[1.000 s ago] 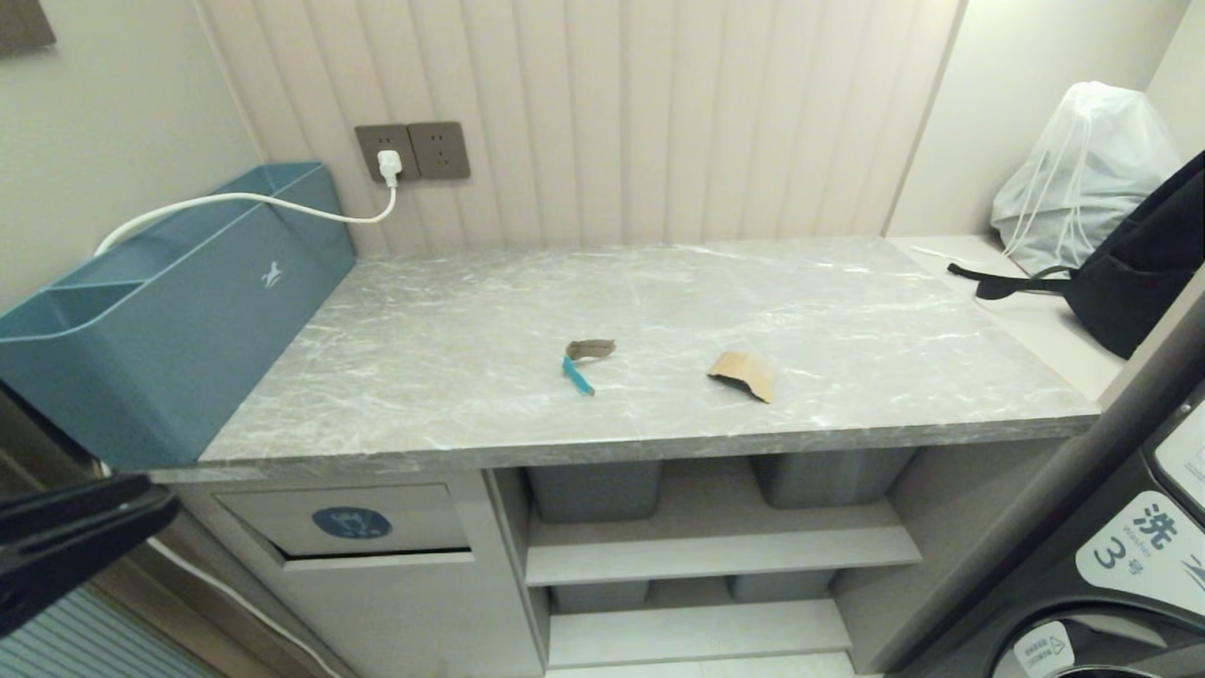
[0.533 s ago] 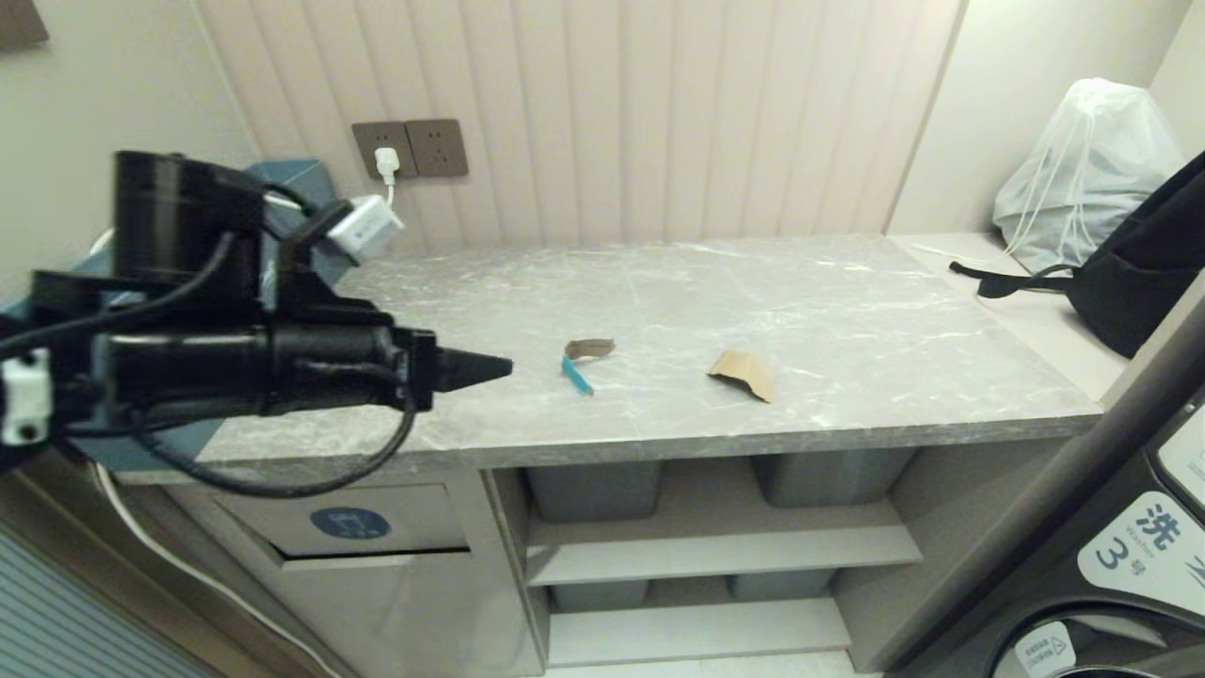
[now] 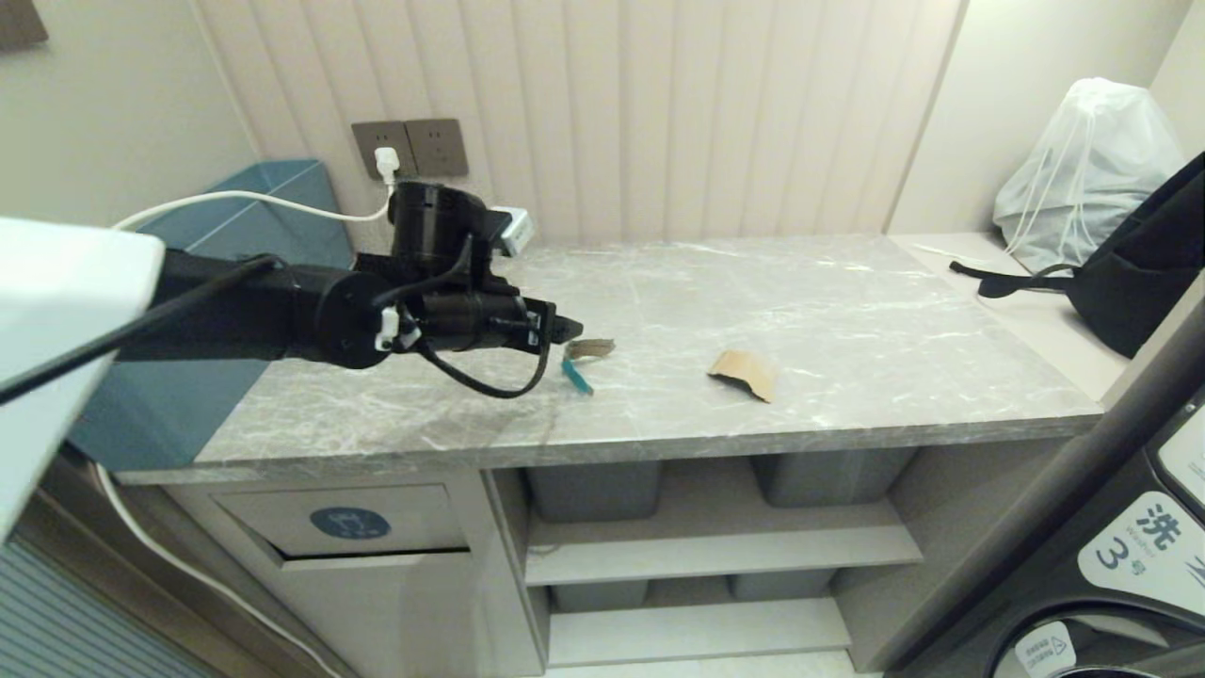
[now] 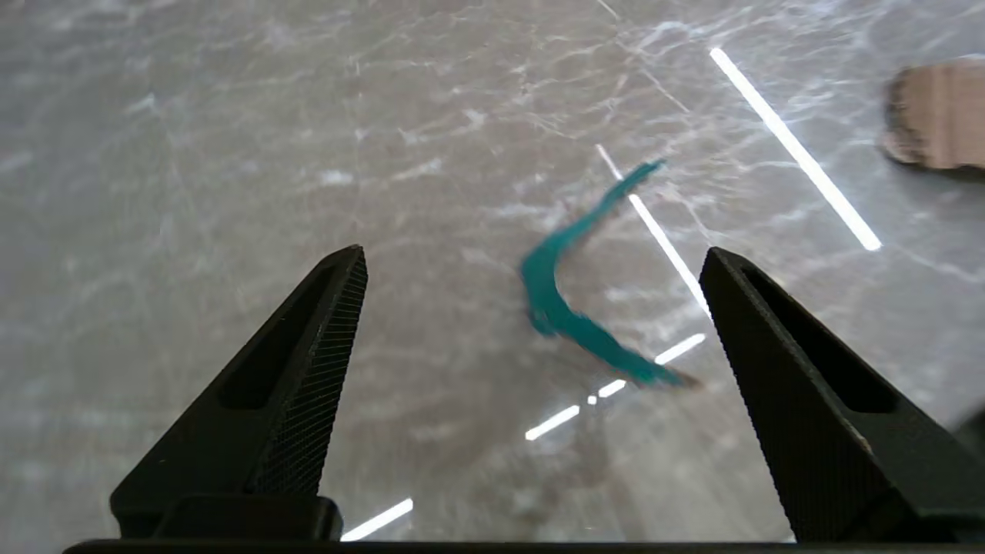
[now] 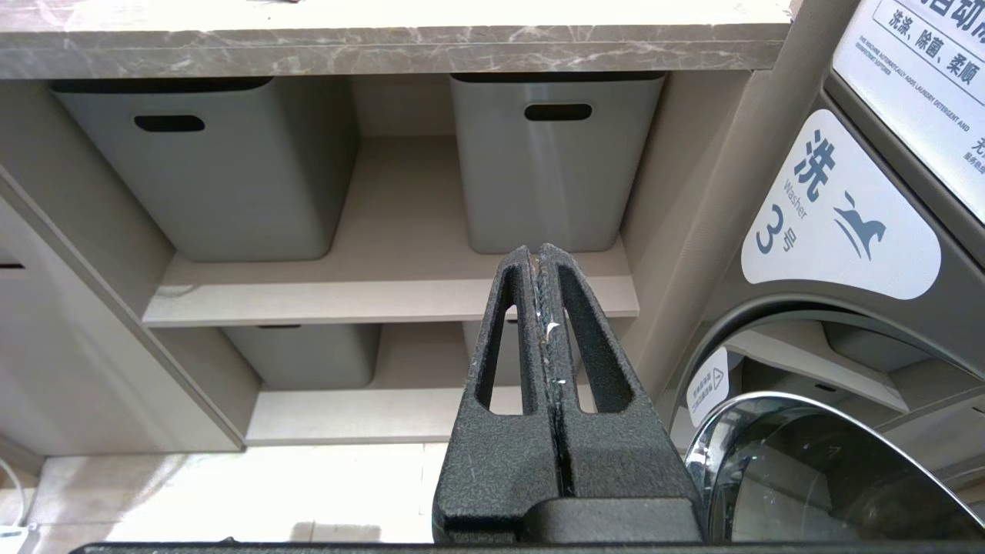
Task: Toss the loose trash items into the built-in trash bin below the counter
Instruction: Pick up the garbage
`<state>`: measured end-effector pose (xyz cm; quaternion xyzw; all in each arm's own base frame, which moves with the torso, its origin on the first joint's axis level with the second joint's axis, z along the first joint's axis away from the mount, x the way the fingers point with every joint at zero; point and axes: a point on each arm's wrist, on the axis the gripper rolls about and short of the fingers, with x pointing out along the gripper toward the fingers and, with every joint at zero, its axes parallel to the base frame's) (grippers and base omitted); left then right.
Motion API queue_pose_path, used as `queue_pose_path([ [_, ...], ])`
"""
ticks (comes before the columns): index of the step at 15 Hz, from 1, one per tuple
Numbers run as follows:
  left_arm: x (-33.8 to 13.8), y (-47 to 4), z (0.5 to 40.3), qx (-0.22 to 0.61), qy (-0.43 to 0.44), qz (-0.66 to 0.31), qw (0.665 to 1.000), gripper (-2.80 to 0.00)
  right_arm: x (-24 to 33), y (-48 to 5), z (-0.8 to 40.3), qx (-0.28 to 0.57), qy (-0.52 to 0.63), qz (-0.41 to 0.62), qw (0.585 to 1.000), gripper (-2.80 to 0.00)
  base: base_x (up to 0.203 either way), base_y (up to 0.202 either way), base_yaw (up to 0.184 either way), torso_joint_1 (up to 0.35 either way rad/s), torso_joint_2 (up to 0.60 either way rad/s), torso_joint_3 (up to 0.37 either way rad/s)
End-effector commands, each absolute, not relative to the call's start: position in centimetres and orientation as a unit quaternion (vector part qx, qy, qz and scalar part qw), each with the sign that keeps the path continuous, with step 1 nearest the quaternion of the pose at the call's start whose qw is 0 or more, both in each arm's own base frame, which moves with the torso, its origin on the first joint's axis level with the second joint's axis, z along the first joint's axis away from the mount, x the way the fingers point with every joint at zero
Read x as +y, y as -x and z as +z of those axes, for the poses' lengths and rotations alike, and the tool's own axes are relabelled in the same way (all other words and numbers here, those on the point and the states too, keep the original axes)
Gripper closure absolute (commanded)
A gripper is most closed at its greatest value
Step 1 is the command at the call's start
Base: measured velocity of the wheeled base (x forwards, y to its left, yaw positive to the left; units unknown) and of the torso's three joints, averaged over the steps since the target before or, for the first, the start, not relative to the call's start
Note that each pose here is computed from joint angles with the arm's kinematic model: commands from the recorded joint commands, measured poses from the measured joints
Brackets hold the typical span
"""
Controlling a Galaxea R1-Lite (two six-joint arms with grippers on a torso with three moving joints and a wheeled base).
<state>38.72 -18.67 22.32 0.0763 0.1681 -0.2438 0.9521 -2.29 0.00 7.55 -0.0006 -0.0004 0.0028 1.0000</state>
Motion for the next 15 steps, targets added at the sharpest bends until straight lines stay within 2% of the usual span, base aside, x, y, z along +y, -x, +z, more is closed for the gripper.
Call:
queue_pose_path([
  [1, -20.0, -40.9, 19.6, 0.18, -0.097, -0.247, 0.947, -2.8, 0.0, 2.3, 7.5, -0.001, 0.001, 0.003, 1.0, 0.0, 0.0, 0.0, 0.0, 0.0, 0.0, 0.0],
  [5, -22.7, -43.5, 18.7, 0.137, -0.111, -0.25, 0.952, -2.8, 0.0, 2.3, 7.5, -0.001, 0.001, 0.003, 1.0, 0.0, 0.0, 0.0, 0.0, 0.0, 0.0, 0.0],
  [15, -23.2, -43.4, 17.0, 0.171, -0.131, -0.238, 0.947, -2.8, 0.0, 2.3, 7.5, -0.001, 0.001, 0.003, 1.0, 0.0, 0.0, 0.0, 0.0, 0.0, 0.0, 0.0],
])
